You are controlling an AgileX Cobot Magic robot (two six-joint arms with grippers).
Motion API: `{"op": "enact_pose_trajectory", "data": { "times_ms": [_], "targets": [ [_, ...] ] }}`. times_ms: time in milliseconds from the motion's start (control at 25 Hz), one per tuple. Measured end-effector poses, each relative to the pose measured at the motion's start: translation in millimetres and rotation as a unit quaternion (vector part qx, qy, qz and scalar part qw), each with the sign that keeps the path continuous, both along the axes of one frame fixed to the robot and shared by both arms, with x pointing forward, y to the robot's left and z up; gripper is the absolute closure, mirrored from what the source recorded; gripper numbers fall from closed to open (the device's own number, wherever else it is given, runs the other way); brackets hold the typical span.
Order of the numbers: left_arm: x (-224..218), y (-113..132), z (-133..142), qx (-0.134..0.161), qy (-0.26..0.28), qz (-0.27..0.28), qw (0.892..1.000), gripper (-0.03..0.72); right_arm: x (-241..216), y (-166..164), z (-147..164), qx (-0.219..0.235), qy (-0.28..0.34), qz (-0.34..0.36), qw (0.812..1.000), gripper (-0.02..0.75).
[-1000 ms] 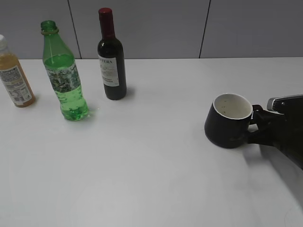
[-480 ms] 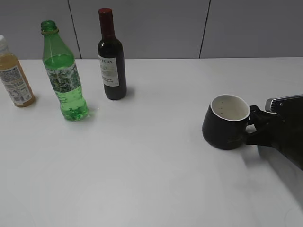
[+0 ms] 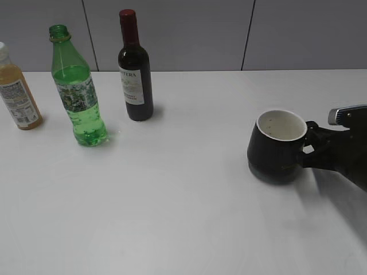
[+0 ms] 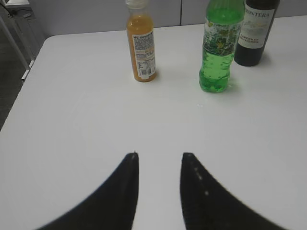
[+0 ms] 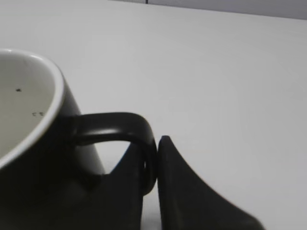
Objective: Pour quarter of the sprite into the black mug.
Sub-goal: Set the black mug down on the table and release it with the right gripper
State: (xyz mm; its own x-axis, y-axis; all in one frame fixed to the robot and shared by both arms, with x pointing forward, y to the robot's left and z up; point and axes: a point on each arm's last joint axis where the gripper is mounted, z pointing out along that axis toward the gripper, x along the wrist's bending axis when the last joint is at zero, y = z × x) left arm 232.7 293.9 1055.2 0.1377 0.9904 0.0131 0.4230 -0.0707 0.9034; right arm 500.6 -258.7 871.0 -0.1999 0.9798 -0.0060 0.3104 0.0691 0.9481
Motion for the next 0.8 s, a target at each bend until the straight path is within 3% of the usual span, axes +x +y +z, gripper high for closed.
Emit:
{"op": "enact_pose_trajectory", "data": {
  "times_ms": [200, 520, 800],
  "targets": [
    [0.0, 0.0, 0.0, 0.000, 0.000, 0.000, 1.000, 0.452, -0.9, 6.8, 10.5, 0.035, -0.011, 0.029, 0.999, 0.699],
    [0.0, 0.0, 0.0, 0.000, 0.000, 0.000, 1.000, 0.452, -3.8, 15.6, 21.3, 0.035, -0.028, 0.084, 0.995, 0.700],
    [0.0, 0.0, 0.0, 0.000, 0.000, 0.000, 1.000, 0.452, -7.4, 37.6, 23.7, 0.037, -0.029, 0.191, 0.981, 0.700]
  ]
}}
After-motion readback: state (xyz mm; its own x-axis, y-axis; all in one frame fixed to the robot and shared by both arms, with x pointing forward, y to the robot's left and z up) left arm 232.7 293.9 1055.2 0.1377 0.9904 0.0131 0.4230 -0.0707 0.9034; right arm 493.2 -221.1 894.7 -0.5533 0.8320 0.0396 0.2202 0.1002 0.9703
